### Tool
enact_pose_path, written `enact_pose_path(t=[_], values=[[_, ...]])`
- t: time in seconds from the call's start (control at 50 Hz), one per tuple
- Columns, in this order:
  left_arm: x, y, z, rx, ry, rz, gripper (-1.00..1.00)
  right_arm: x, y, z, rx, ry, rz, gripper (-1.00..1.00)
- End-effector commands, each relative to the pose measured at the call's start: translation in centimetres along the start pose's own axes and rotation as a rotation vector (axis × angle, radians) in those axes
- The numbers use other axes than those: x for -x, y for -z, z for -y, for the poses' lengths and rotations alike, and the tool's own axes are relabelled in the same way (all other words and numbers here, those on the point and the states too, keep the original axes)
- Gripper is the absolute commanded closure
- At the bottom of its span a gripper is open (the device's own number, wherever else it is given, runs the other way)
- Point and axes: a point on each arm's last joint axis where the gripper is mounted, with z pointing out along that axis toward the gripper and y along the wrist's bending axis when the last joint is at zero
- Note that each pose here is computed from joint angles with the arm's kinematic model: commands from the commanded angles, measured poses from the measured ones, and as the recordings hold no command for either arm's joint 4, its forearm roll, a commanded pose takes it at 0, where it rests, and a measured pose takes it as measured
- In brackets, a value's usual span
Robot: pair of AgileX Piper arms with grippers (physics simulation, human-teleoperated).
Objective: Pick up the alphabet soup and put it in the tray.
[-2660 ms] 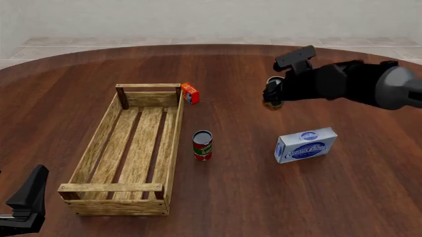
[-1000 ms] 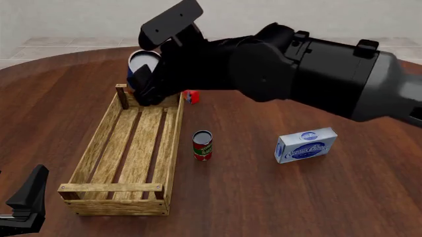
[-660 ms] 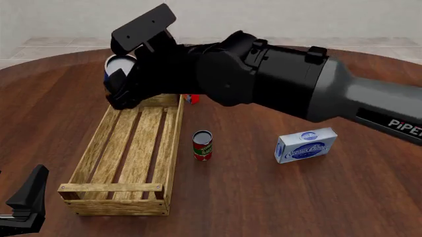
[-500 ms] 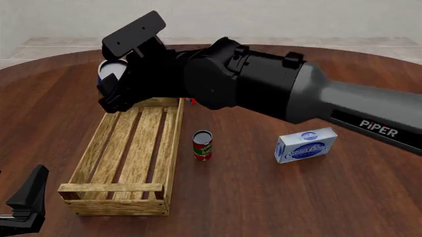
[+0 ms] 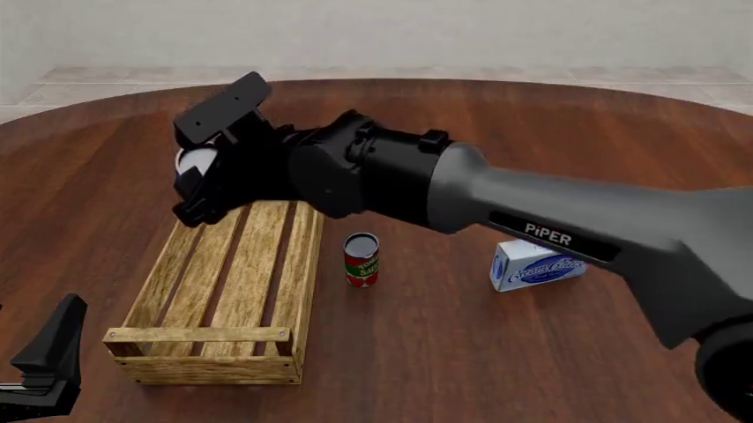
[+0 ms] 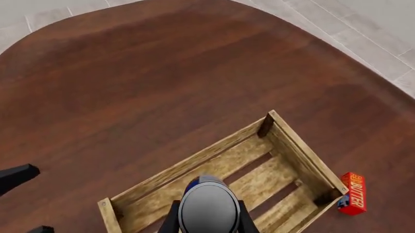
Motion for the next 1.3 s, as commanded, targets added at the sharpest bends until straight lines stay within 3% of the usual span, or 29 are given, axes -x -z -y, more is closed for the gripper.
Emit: enact_pose_path(t=[0.02, 0.22, 0.44, 1.3], values=[[0.0, 0.0, 0.0, 0.000, 0.000, 0.000, -1.00, -1.3, -2.0, 0.5, -0.010, -0.045, -0.028, 1.00], [0.0, 0.0, 0.0, 0.000, 0.000, 0.000, -1.00, -3.3, -4.4, 1.2, -0.020, -0.063, -0.098, 1.00], [0.0, 0.0, 0.0, 0.000, 0.000, 0.000, -1.00, -4.0, -5.8, 1.4, -0.022, -0.064, -0.137, 1.00], [0.0, 0.0, 0.0, 0.000, 0.000, 0.000, -1.00, -6.5, -10.2, 2.7, -0.039, -0.087, -0.206, 1.00]])
